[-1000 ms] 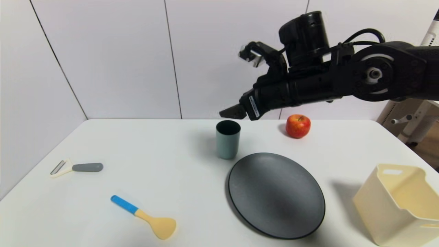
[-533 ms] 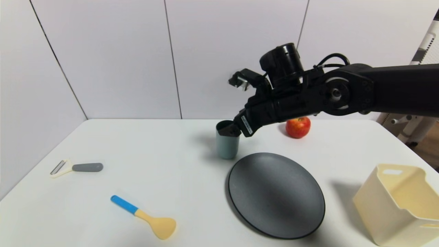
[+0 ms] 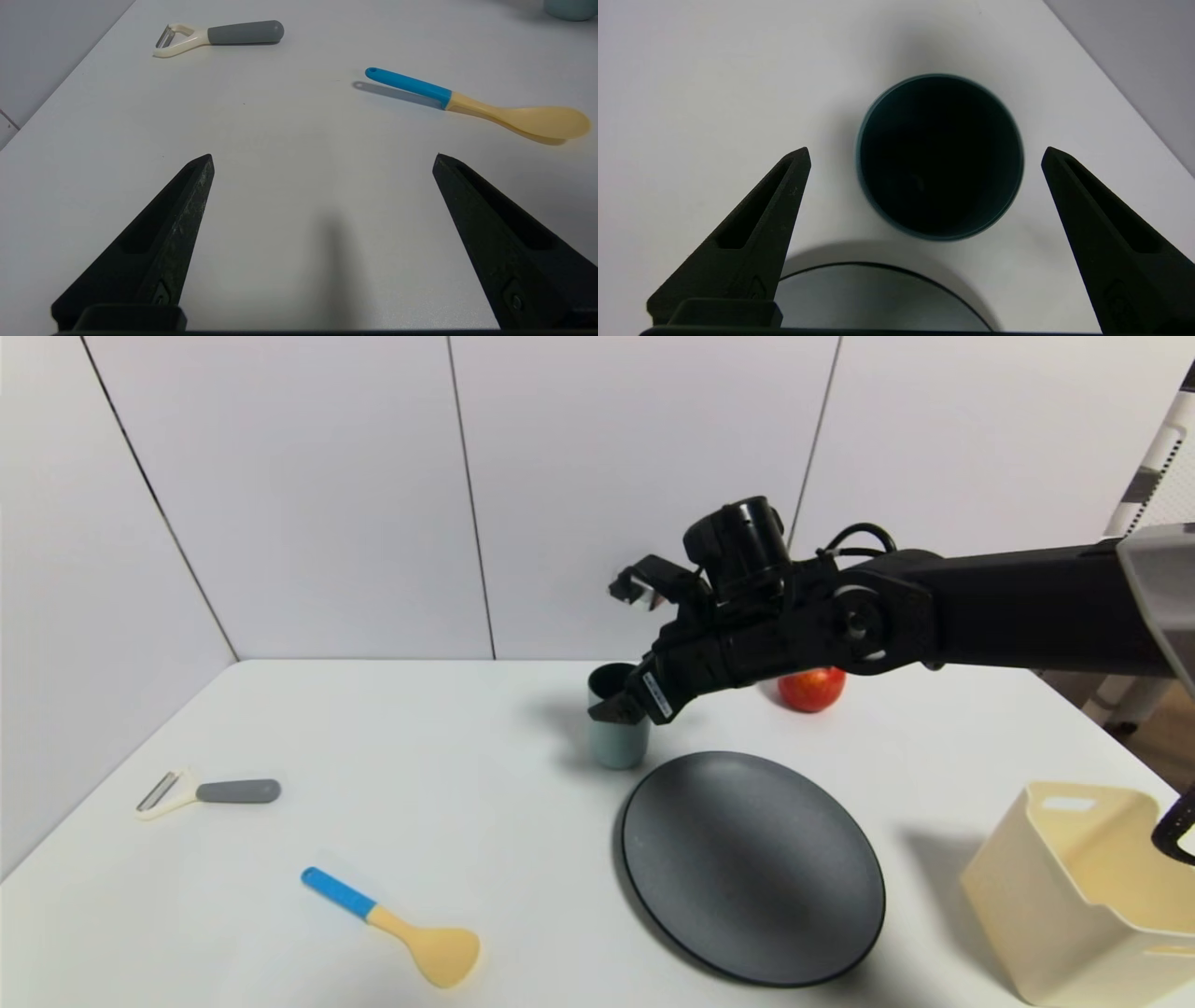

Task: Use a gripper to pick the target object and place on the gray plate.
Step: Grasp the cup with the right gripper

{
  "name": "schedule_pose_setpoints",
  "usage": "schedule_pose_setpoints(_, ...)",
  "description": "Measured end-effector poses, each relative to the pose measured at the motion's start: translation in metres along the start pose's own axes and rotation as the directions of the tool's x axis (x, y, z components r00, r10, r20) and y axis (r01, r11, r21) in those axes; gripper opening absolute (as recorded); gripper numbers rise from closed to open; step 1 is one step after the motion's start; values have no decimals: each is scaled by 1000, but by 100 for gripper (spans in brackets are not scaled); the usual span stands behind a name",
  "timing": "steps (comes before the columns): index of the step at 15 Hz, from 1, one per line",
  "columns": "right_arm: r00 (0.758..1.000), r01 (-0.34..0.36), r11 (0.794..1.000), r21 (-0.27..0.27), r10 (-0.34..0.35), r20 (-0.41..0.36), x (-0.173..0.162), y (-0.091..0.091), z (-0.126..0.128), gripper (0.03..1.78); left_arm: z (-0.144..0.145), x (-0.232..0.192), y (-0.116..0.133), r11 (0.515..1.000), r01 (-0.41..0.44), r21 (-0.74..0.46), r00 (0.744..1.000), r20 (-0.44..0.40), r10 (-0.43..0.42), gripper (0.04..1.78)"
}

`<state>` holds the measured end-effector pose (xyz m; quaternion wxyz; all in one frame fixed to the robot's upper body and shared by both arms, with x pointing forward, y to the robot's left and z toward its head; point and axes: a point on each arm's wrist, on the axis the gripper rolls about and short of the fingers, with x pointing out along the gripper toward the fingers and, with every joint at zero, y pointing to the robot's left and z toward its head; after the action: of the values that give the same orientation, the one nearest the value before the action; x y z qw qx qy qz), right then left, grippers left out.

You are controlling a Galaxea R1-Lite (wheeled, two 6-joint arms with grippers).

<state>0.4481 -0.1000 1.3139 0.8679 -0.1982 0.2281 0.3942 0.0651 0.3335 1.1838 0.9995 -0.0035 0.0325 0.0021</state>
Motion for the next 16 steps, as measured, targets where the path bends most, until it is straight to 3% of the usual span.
schedule_pose_setpoints(7, 1000, 23, 1000, 5, -23, -17, 15, -14, -12, 171, 0, 0, 0, 1000, -1, 0, 1000, 1, 1, 169)
schedule_pose_setpoints(16, 1000, 14, 1000, -3, -14, -11, 22, -12, -11, 171, 0, 0, 0, 1000, 0, 0, 1000, 0, 0, 169)
